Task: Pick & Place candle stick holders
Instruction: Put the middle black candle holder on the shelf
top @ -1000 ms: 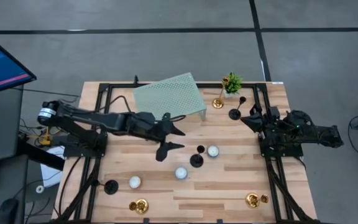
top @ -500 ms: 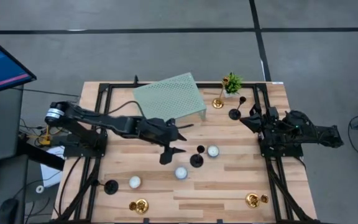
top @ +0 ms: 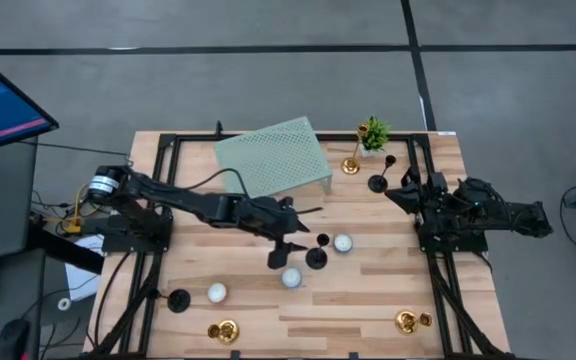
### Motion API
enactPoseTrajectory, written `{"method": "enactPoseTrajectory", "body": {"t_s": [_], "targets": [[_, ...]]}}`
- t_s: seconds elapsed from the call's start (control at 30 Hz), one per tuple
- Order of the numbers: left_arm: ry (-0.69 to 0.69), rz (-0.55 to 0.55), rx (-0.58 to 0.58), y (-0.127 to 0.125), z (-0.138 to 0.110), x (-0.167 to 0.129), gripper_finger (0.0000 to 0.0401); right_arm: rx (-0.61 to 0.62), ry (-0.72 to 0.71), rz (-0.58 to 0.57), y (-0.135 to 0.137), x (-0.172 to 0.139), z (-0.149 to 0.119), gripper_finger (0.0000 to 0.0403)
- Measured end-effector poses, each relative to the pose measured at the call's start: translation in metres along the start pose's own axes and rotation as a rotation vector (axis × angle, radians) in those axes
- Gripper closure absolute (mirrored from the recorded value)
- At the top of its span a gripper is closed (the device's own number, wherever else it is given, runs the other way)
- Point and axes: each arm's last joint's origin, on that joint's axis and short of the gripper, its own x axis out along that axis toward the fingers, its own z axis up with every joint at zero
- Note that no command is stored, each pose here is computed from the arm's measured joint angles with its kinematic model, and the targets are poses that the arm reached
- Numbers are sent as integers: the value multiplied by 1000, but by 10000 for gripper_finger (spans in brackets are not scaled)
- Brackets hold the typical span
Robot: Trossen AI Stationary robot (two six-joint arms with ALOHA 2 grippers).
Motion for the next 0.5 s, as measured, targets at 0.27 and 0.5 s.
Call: {"method": "enactPoseTrajectory", "body": {"t_s": [0.27,0.5], "targets": [[-33,-49,-7,-1,-6,18,168,-3,6,-2,0,0,-1,403],[-47,-45,-10,-1,-9,26,168,-2,11,1,0,0,-1,403]]}}
